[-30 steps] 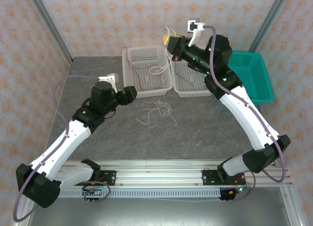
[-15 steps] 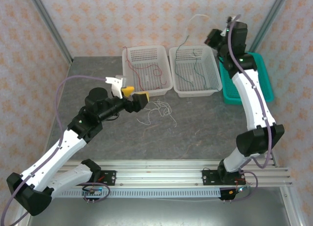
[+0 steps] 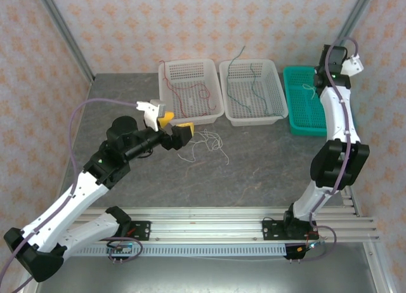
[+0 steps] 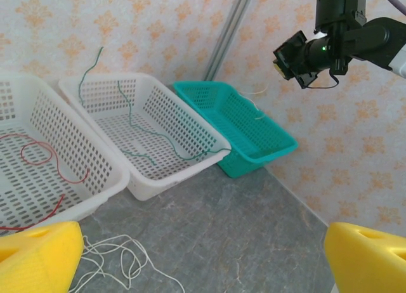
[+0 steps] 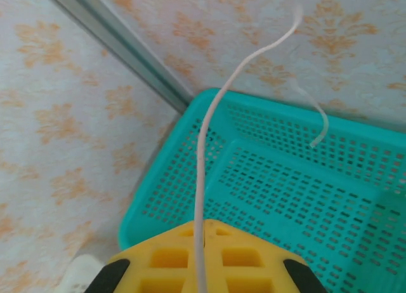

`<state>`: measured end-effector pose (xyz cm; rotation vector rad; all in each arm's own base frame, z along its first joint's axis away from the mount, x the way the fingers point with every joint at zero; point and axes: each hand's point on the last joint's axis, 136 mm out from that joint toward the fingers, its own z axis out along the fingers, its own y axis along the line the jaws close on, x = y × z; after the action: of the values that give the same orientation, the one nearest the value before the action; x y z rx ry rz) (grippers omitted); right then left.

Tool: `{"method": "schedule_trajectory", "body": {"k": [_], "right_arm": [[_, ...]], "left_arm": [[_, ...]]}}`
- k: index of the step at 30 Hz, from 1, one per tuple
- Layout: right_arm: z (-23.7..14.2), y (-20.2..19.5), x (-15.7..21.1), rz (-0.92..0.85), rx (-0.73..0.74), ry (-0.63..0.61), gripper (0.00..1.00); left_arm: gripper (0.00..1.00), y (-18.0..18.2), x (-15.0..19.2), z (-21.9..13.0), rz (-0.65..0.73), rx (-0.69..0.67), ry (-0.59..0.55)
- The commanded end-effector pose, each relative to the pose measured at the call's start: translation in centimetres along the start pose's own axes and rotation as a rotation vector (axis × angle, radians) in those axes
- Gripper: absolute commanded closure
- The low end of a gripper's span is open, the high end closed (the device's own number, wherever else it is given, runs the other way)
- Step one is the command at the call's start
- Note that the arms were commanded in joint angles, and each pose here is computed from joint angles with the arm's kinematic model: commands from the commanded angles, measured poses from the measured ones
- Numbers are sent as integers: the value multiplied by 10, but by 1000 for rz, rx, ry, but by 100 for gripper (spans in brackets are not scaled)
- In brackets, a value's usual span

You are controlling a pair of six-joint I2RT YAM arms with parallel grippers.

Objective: Untangle the cables

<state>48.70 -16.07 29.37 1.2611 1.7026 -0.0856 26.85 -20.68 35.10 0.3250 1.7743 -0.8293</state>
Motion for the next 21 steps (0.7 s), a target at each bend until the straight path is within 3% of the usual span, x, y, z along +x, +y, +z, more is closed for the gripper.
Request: {"method": "schedule_trajectory", "body": {"k": [1, 4, 5, 8, 9, 11, 15, 18, 21], "right_arm": [[37, -20, 29, -109, 94, 21, 91], [55, -36, 51, -165, 177, 73, 83], [59, -40, 56, -179, 192, 87, 75], [59, -41, 64, -199, 202, 138, 32], [56, -40, 65, -198, 194, 153, 25], [46, -37, 62, -189, 167, 169, 18], [20, -26, 59, -179, 68, 196, 14], [-14, -2, 73, -230, -110, 248, 15], [-70, 33, 106, -313, -382, 304, 17]], "left_arm": [[2, 3, -4, 0, 19, -18, -19], [2, 5, -2, 3, 9, -26, -8], [2, 6, -1, 4, 3, -33, -3], [3, 16, 4, 7, -21, -90, 17], [3, 21, 6, 8, -27, -114, 25], [3, 26, 10, 11, -38, -136, 37], [3, 33, 14, 19, -63, -164, 52], [4, 45, 21, 24, -86, -224, 72], [6, 65, 36, 27, -110, -325, 119]]}}
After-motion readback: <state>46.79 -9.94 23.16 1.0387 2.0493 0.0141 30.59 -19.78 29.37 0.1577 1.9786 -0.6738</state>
